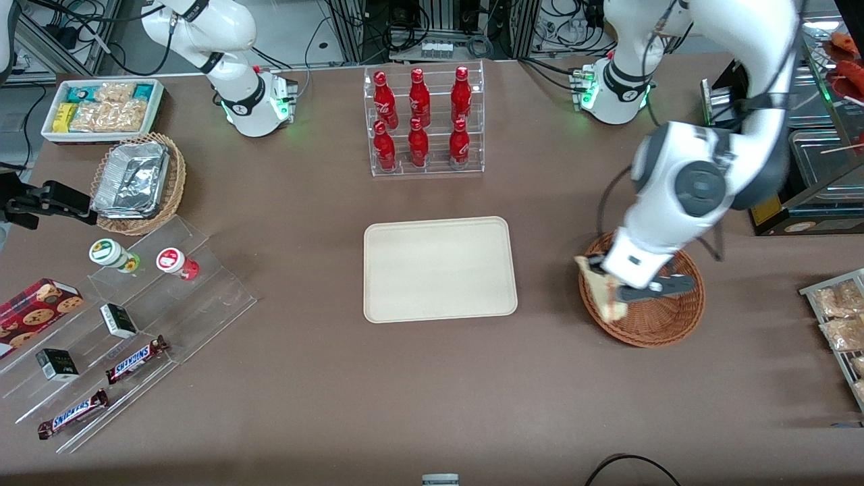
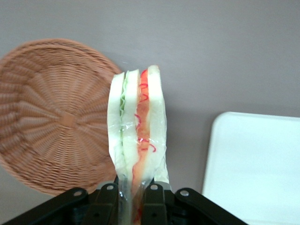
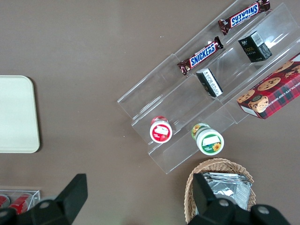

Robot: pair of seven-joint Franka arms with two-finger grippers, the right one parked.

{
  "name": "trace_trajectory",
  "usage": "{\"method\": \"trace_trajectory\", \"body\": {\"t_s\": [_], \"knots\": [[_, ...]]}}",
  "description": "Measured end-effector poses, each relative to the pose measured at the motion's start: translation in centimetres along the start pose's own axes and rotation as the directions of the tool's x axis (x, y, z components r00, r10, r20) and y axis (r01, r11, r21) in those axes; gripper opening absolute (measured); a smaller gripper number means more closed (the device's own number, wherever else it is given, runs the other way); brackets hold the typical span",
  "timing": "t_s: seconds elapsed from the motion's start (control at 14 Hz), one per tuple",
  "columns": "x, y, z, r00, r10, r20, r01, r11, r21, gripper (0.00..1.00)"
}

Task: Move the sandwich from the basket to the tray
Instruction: 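Carry the held sandwich over the cream tray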

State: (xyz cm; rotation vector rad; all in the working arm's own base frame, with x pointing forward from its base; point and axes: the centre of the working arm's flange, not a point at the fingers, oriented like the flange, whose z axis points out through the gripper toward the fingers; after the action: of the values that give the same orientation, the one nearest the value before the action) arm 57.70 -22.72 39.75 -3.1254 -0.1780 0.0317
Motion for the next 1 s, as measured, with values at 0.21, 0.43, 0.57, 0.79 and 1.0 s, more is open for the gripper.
{"method": "trace_trajectory", "body": {"t_s": [0.21,0.43,0.57,0.79,1.0], "knots": [[-1.8,7.6,0.1,1.0,0.005,-0.012,-0.005,1.0,-0.022,0.18],[-3.2,13.9,1.6,1.0,0.019,0.008,-0.019,0.998,-0.056,0.18],[-4.2,17.2,3.7,0.999,0.027,0.028,-0.026,0.998,-0.054,0.18],[-5.7,21.1,7.1,0.997,0.055,0.046,-0.052,0.998,-0.047,0.18],[-7.5,24.5,10.3,0.996,0.086,0.035,-0.083,0.994,-0.076,0.18]]}}
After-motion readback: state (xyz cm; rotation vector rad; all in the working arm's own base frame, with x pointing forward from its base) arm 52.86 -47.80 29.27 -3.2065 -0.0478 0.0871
